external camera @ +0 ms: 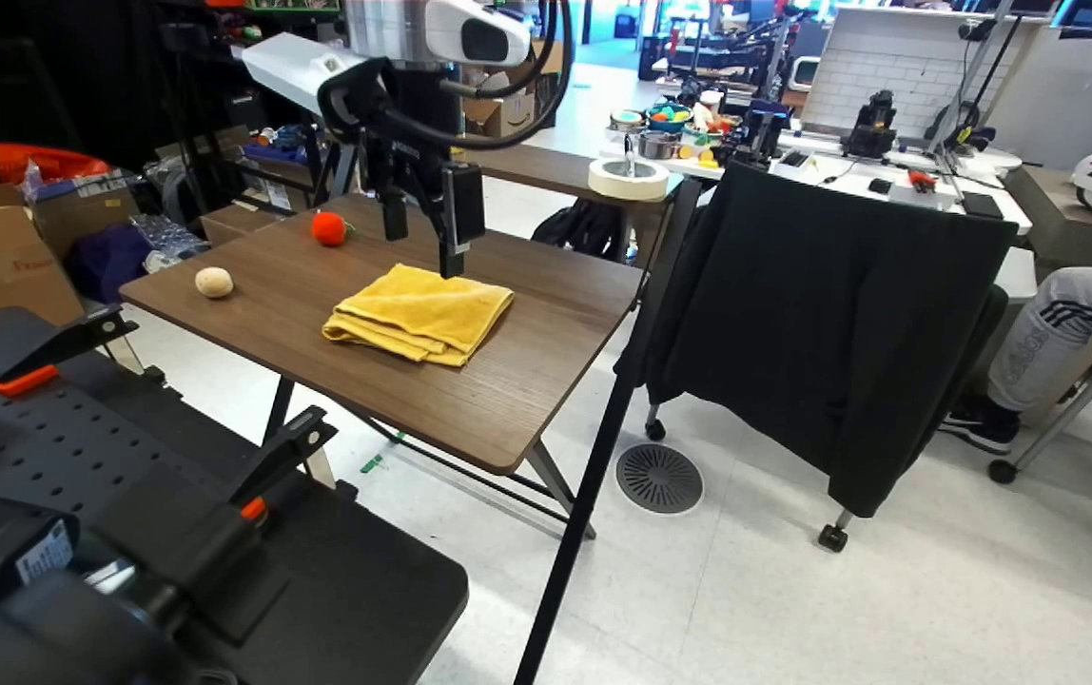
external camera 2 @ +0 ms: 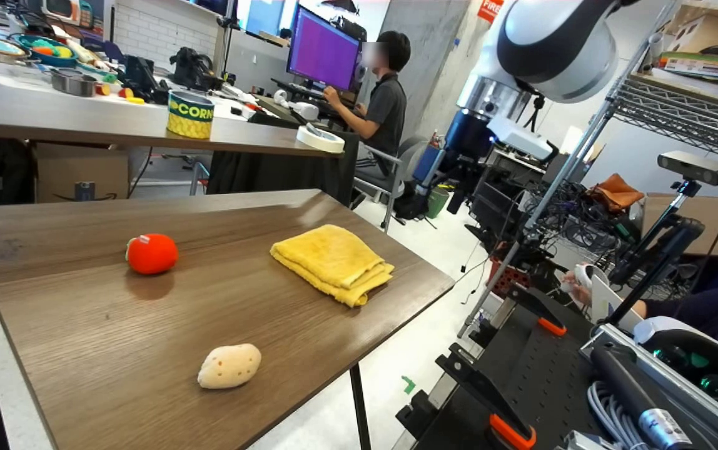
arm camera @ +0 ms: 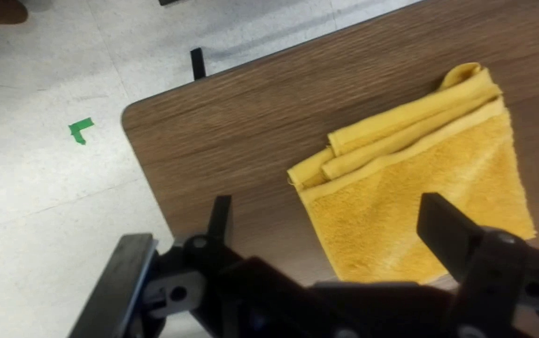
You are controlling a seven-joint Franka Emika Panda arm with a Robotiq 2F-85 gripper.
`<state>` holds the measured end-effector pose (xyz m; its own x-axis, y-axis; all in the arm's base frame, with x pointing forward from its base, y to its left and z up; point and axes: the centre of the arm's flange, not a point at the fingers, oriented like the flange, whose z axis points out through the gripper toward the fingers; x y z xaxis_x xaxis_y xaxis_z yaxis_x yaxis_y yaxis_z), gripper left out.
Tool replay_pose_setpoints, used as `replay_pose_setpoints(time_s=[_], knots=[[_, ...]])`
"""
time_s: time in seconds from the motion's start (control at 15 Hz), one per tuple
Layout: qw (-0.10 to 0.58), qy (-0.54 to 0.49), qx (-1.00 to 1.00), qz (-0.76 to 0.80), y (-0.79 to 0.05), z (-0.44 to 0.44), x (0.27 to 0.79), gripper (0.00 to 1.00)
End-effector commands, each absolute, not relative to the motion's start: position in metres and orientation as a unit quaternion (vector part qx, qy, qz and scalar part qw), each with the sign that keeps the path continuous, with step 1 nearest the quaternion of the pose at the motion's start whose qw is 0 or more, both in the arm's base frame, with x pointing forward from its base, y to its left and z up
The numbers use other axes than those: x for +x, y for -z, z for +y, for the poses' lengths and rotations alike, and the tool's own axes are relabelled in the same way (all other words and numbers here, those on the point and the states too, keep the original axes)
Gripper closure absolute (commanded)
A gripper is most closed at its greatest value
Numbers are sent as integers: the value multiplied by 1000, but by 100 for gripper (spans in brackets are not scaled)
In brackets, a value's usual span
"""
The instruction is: Use the towel to clean the table, then move the brown plushy to the right and clean the table
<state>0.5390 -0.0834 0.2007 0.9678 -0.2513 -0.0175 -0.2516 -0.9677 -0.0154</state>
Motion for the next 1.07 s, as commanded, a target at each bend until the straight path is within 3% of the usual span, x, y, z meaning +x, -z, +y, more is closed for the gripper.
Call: replay_pose_setpoints(time_s=[0.0, 0.6, 0.73, 0.8, 1.0], knots=[[35, -24, -989, 144, -178, -36, 604, 0], [-40, -43, -969, 239, -68, 37, 690, 0], [-50, -105, -966, 230, -54, 34, 686, 0], [-39, -68, -970, 231, -64, 36, 656, 0], [-46, -95, -967, 232, -56, 34, 662, 0]])
